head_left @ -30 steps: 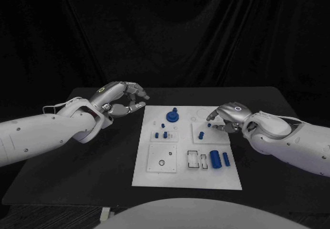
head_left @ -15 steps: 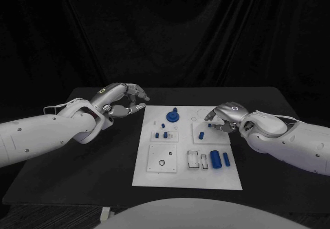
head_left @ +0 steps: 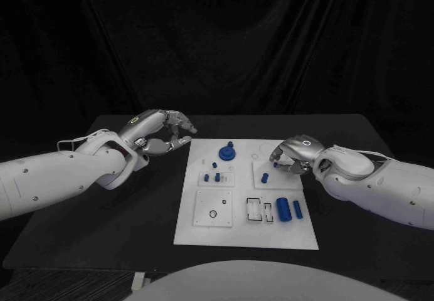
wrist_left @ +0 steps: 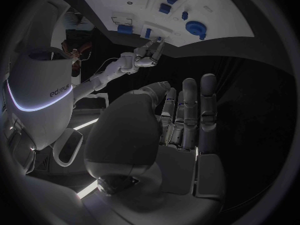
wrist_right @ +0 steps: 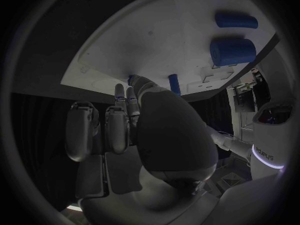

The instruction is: Assemble the parts on the task board

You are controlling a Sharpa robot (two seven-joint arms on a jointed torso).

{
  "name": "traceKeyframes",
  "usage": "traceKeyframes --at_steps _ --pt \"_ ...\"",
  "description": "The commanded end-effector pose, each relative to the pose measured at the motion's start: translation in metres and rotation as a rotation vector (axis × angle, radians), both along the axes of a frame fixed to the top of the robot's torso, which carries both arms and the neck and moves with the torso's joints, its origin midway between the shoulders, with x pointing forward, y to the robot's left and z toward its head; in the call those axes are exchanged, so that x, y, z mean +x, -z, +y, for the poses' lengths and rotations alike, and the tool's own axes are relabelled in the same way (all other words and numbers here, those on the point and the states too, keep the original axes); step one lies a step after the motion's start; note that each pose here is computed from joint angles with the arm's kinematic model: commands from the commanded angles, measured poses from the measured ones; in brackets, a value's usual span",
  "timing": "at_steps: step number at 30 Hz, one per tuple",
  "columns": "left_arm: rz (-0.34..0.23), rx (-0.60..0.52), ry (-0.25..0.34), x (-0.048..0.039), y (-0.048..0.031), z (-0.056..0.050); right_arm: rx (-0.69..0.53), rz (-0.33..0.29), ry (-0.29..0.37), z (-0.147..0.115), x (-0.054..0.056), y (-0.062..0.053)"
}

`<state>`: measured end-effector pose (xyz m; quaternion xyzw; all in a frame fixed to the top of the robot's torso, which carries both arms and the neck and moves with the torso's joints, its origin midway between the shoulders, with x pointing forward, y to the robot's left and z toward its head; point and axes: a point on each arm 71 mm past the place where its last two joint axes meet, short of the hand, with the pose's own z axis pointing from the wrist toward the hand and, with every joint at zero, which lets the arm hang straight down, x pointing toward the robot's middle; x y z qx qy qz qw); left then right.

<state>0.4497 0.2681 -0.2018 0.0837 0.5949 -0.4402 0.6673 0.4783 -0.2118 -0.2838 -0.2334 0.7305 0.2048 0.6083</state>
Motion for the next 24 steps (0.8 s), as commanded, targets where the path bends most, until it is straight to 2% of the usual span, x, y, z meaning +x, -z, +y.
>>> traceKeyframes --at_steps 1,14,24 --pt "0.000 -0.009 0.018 -0.0011 0.0000 -0.0022 -0.016 0.021 0.000 -0.0003 -0.0007 0.0038" --pt "0.005 -0.009 0.020 -0.0014 0.0007 -0.0027 -0.032 0.045 0.007 -0.0012 -0.0014 0.0112" --pt "0.011 -0.008 0.022 -0.0014 0.0021 -0.0035 -0.024 0.035 -0.001 0.0003 -0.0007 0.0120"
